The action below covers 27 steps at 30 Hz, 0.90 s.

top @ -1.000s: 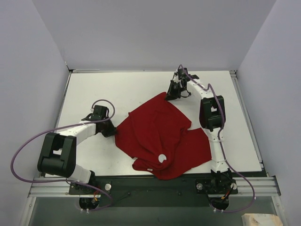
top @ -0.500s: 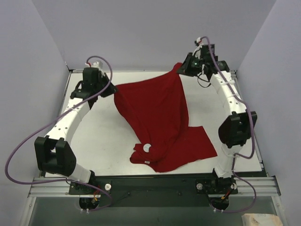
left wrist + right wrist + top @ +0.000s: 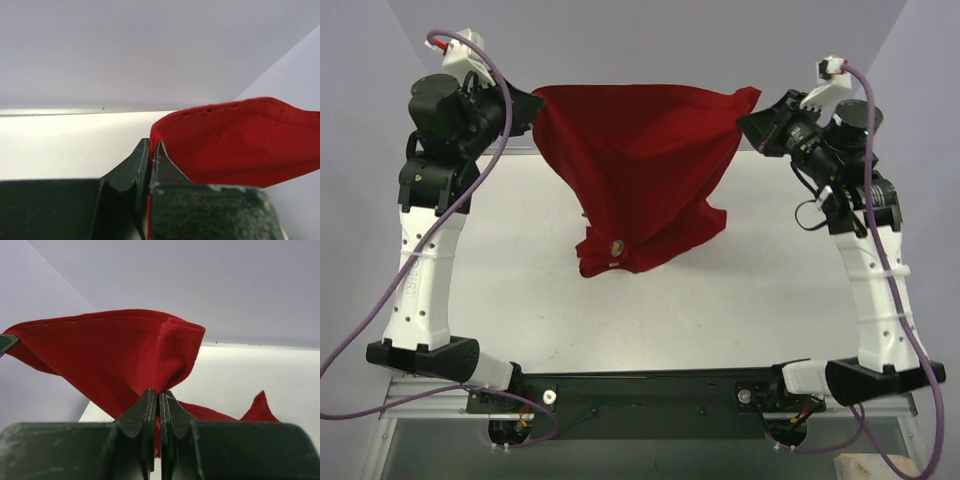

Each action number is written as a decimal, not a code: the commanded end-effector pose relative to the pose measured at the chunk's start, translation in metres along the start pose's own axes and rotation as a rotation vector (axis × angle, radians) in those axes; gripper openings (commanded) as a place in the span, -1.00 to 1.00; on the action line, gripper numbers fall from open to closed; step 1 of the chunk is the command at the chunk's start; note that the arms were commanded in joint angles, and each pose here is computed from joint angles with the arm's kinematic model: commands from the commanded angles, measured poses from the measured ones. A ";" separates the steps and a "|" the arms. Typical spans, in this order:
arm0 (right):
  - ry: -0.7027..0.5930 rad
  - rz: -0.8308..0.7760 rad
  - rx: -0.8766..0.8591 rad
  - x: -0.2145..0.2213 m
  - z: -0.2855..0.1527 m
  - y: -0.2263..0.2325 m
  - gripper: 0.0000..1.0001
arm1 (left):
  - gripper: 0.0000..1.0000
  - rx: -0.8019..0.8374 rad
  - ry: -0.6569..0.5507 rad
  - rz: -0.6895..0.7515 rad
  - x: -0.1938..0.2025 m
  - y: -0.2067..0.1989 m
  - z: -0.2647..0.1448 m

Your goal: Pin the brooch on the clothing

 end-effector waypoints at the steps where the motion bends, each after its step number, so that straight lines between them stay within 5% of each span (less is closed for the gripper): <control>1: -0.243 -0.086 -0.041 -0.049 -0.057 0.028 -1.00 | -1.00 0.076 -0.092 0.105 -0.035 -0.037 -0.065; 14: -0.514 -0.167 -0.143 -0.078 -0.163 0.074 -1.00 | -1.00 0.211 -0.241 0.179 -0.062 -0.087 -0.171; 19: -0.528 -0.168 -0.092 -0.080 -0.158 0.065 -1.00 | -1.00 0.165 -0.197 0.148 -0.059 -0.076 -0.148; 27: -0.398 -0.158 0.015 -0.065 -0.080 0.024 -1.00 | -1.00 0.002 -0.072 0.105 -0.039 -0.028 -0.064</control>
Point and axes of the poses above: each gripper's point midway between its finger pads, its own z axis out along the fingers, its own y axis along the line the jaws close on, x = y × z, the point moved 2 cm from there along -z, back along the fingers, and after that the axes turned 9 degrees about -z, right-handed, at the moved point
